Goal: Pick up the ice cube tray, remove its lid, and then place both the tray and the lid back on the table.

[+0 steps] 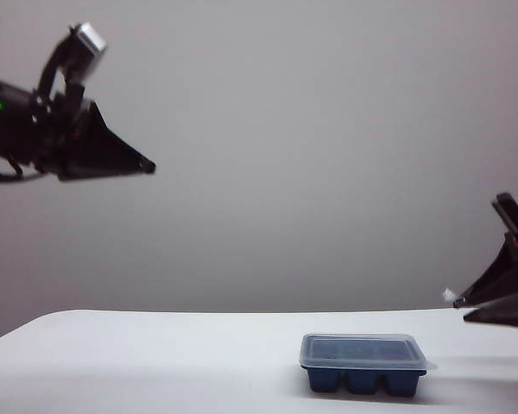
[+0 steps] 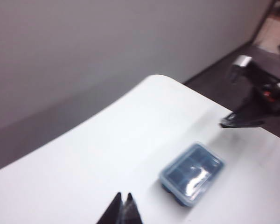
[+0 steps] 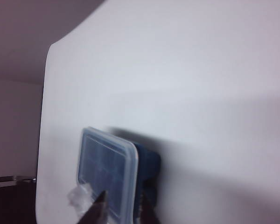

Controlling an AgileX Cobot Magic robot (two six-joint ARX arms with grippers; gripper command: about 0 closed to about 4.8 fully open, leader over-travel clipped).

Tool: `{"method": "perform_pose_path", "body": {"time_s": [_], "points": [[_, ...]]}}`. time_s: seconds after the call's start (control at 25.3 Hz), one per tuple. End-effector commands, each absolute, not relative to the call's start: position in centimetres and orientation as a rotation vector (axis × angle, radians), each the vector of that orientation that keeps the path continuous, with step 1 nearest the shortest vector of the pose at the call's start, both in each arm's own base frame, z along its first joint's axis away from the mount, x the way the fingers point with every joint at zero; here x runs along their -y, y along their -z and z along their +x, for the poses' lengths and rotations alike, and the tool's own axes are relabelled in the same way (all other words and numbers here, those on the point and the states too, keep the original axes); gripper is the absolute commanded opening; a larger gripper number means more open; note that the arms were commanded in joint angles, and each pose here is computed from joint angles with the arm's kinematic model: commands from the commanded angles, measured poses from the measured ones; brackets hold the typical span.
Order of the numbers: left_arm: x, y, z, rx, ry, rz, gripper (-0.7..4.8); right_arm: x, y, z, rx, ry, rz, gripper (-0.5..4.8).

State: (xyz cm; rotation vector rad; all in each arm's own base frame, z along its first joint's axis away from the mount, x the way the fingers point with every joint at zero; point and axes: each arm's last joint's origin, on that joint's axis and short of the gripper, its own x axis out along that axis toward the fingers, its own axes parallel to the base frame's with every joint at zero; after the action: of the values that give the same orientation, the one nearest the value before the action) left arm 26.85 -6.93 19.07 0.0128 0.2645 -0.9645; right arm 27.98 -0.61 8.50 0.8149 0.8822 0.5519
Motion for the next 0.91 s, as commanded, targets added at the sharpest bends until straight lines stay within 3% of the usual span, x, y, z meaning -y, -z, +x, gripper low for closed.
{"method": "perform_pose_path", "body": {"time_s": [0.04,0.12,0.51,0.91], "points": [[7.6,-17.8,27.5,-0.244,1.080,-0.001,1.08,-0.6,-7.8,28.0,-0.921,-0.622,0.836,0.97],[8.2,-17.1,27.6,-0.264,1.091,-0.002,1.60,-1.7,-7.6,28.0,-0.941,-0.633,0.804,0.98],[9.9,-16.7,27.2,-0.243,1.136,0.062,1.62,-4.0,-6.9,28.3,-0.958,-0.553,0.689,1.15],[9.9,-16.7,27.1,-0.244,1.143,0.058,1.61,-4.5,-6.2,30.5,-1.004,-0.588,0.727,1.19]]}}
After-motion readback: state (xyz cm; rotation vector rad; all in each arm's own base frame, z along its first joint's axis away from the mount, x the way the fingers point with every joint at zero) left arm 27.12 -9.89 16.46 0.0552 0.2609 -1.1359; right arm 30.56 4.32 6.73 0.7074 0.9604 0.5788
